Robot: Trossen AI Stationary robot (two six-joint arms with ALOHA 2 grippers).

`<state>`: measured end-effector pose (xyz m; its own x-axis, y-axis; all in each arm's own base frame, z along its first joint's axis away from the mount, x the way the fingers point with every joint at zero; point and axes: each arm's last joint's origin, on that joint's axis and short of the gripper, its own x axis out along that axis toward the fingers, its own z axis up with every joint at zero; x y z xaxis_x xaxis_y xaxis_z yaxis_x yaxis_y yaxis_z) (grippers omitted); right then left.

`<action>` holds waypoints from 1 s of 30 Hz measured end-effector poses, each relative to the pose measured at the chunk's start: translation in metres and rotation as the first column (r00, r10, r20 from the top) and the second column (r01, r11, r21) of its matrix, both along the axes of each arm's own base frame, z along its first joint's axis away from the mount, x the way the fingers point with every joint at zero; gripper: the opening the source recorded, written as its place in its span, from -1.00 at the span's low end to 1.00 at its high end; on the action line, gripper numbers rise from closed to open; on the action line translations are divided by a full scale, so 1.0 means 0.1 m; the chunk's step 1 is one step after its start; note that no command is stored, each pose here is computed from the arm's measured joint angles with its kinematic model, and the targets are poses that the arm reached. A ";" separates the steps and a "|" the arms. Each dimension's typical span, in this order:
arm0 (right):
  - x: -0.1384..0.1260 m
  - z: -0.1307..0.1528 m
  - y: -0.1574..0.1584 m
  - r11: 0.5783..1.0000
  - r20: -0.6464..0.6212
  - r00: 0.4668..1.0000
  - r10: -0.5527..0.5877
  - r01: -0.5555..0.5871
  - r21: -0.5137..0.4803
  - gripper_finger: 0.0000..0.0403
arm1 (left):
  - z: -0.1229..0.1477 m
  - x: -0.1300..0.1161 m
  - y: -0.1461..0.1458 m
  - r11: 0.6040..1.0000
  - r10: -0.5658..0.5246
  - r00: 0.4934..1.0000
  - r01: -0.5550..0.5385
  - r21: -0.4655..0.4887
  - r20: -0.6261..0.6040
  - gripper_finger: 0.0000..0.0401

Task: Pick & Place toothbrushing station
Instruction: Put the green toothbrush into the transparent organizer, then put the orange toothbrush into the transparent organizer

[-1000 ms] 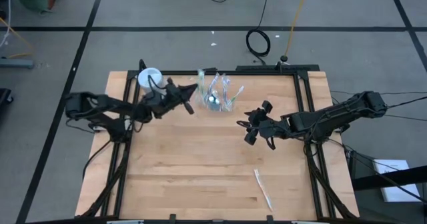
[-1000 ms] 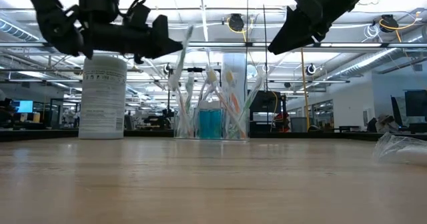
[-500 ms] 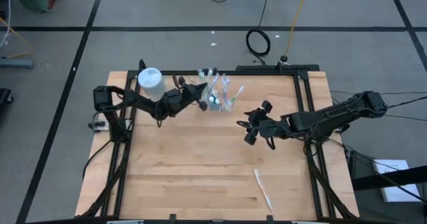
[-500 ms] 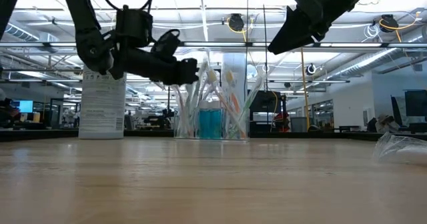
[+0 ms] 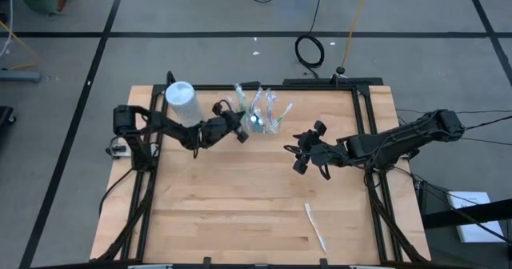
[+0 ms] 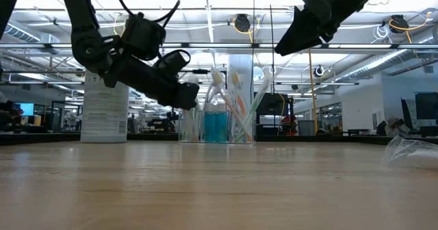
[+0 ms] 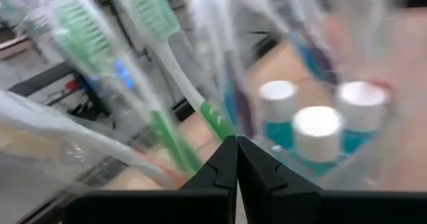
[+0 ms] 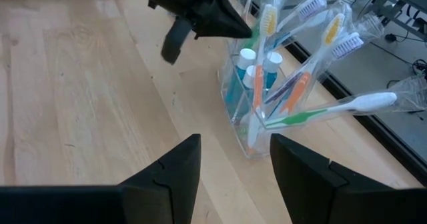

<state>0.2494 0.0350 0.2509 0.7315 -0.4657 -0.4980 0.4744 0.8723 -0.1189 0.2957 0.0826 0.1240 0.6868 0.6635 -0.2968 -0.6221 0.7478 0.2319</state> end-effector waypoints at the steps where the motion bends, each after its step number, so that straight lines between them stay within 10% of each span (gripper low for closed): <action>1: 0.00 0.00 0.00 1.000 0.002 1.000 0.000 0.000 0.000 -0.15 | 0.01 0.01 -0.01 1.000 -0.011 1.000 0.011 0.011 0.000 -0.95; 15: -0.01 -0.03 0.01 1.000 -0.018 0.999 0.026 -0.026 0.005 -0.15 | 0.16 -0.03 -0.06 0.999 -0.034 0.999 0.034 0.004 0.011 -0.53; 23: -0.14 -0.32 0.29 0.900 -0.056 0.962 0.268 -0.229 0.372 -0.15 | 0.41 -0.14 -0.18 0.998 -0.047 0.999 0.047 -0.046 0.012 -0.12; 30: -0.41 -0.47 0.80 0.791 -0.062 0.971 0.233 -0.152 0.592 -0.15 | 0.54 -0.15 -0.24 0.997 -0.062 0.996 0.066 -0.050 0.071 0.00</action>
<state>0.2084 0.1148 0.2036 0.6877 0.0834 -0.7212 0.3058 0.8677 0.3919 0.2802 0.0586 0.1777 0.7474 0.6025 -0.2801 -0.5859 0.7964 0.1497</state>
